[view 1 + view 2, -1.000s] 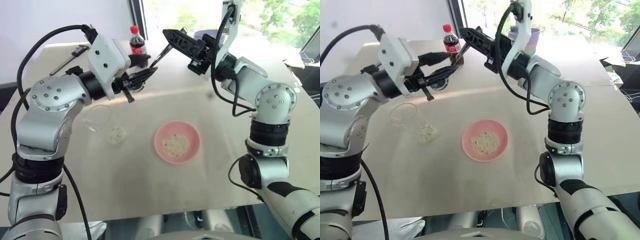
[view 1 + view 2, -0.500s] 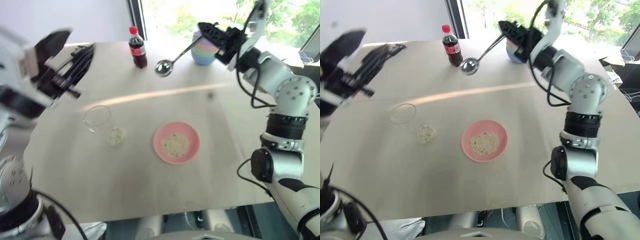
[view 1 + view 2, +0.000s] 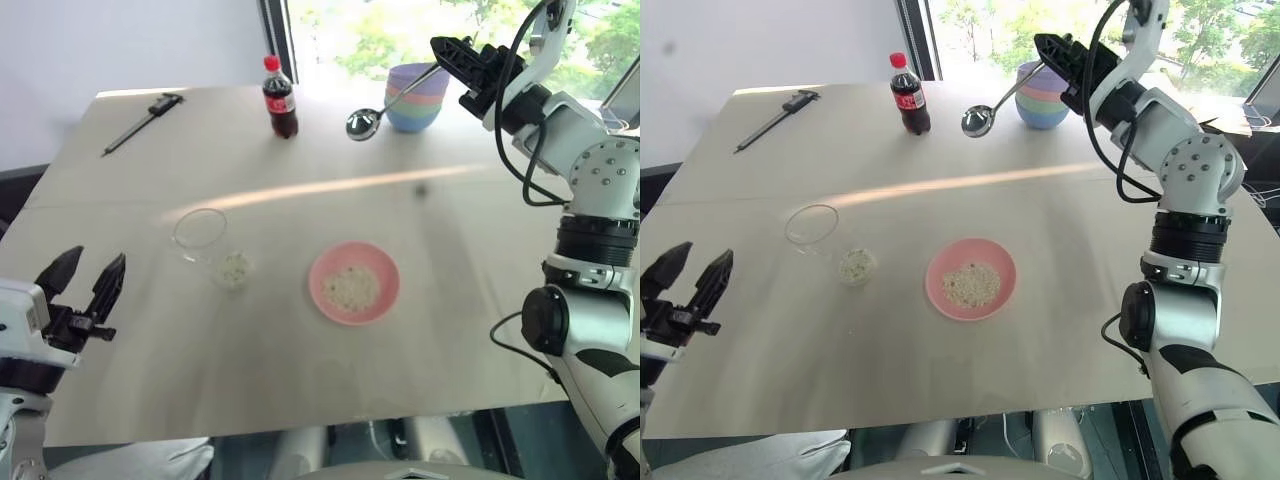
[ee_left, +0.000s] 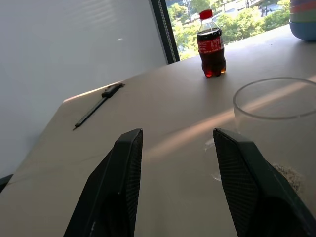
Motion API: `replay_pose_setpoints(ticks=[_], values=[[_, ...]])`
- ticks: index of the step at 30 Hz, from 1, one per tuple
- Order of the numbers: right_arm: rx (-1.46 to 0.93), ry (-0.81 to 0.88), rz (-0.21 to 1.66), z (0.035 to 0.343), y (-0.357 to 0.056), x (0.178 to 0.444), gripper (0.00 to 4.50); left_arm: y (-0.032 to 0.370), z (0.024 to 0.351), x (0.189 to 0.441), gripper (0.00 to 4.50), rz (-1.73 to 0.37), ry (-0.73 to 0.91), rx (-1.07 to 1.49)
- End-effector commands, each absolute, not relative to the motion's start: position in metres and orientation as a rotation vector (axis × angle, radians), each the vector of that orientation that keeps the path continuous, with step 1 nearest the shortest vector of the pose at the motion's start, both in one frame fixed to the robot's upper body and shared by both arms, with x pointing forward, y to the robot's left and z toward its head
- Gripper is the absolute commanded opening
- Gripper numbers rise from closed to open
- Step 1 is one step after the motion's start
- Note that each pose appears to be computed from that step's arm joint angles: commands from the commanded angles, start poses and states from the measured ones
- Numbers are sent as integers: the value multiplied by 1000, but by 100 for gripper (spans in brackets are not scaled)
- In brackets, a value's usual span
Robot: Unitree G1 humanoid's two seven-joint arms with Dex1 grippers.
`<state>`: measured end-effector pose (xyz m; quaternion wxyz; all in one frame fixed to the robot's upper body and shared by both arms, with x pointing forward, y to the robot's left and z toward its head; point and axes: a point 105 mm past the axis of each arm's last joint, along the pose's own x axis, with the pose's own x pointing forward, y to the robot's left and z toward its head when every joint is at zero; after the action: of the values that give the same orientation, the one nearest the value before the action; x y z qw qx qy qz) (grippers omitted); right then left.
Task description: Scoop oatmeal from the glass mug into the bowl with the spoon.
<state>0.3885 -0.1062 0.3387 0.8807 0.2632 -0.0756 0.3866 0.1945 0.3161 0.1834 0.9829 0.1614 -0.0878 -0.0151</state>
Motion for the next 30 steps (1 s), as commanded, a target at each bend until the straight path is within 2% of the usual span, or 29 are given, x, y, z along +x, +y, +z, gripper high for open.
replay_pose_setpoints(ticks=[1, 5, 13, 24, 25, 27, 29, 30], values=[[516, -234, 856, 360, -108, 373, 0, 319, 172, 201, 230, -75, -189, 350], [489, -205, 862, 354, -110, 369, 0, 326, 159, 217, 230, -106, -177, 352], [487, -180, 877, 349, -107, 361, 0, 327, 153, 255, 230, -170, -195, 361], [489, -163, 859, 343, -107, 363, 0, 314, 143, 280, 230, -243, -183, 326], [488, -162, 857, 343, -107, 363, 0, 313, 142, 281, 179, -245, -182, 319], [486, -162, 856, 342, -107, 363, 0, 312, 142, 281, 107, -244, -184, 314], [484, -161, 856, 341, -107, 362, 0, 313, 143, 282, 4, -235, -183, 307], [482, -161, 856, 341, -107, 362, 0, 313, 143, 282, 1, -232, -180, 306]])
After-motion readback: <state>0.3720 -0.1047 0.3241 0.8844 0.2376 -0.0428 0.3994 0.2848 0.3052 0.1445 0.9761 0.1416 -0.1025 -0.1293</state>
